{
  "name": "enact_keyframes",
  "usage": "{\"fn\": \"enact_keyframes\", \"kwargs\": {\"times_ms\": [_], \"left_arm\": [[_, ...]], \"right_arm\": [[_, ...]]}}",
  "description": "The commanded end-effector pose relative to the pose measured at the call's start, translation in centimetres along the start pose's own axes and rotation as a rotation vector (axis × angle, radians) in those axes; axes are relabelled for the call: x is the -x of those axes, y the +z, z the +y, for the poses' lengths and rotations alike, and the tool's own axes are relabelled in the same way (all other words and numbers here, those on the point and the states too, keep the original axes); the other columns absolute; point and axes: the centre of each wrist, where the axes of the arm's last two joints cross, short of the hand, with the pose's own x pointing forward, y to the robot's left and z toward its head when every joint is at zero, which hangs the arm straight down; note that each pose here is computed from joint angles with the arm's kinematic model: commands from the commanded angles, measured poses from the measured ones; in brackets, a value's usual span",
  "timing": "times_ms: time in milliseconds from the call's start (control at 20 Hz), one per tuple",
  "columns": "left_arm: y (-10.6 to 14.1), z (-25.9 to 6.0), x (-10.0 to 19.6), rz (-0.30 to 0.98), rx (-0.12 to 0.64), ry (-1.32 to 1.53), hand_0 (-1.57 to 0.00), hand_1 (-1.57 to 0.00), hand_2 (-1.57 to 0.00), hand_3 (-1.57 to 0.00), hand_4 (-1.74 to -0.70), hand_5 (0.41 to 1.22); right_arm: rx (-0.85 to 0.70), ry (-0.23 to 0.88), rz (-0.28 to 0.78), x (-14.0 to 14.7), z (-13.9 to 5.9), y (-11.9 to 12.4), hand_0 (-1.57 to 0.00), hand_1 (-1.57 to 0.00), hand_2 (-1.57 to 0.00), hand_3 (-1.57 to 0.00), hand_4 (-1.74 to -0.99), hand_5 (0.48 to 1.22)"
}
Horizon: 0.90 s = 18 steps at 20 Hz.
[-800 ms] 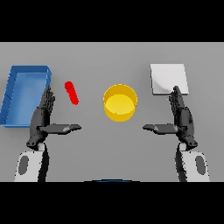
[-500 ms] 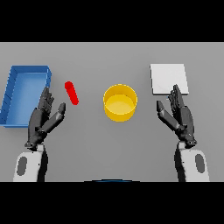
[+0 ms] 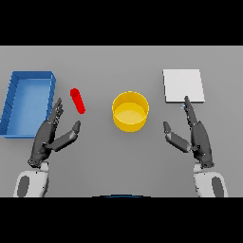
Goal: Pick up the red beaker and tilt it to pour out 1 green nut into yellow bowl. Pick up the yellow bowl and place it on the metallic measuring scale.
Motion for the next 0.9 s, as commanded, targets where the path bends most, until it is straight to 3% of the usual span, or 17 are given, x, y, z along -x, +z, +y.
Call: {"fn": "enact_keyframes", "kwargs": {"times_ms": [0,250,700,850], "left_arm": [[-0.8,-0.3,0.0,0.009,0.008,0.006,0.0,0.0,0.0,0.0,-1.28,0.691],[-3.9,-0.6,0.7,0.024,0.028,0.009,0.0,0.0,0.0,0.0,-1.38,0.738],[-8.3,-0.9,3.2,0.094,0.017,0.013,0.0,0.0,0.0,0.0,-1.33,0.714],[-9.8,-1.3,2.7,0.076,0.023,0.007,0.0,0.0,0.0,0.0,-1.32,0.713]], "right_arm": [[-0.002,-0.018,-0.007,-0.2,-0.1,-0.2,0.0,0.0,0.0,0.0,-1.265,0.68],[0.002,-0.033,-0.012,0.0,-0.6,0.2,0.0,0.0,0.0,0.0,-1.304,0.678],[0.019,-0.046,0.011,-0.1,-0.5,0.1,0.0,0.0,0.0,0.0,-1.338,0.688],[0.013,-0.058,0.005,0.1,-0.4,0.1,0.0,0.0,0.0,0.0,-1.336,0.688]]}}
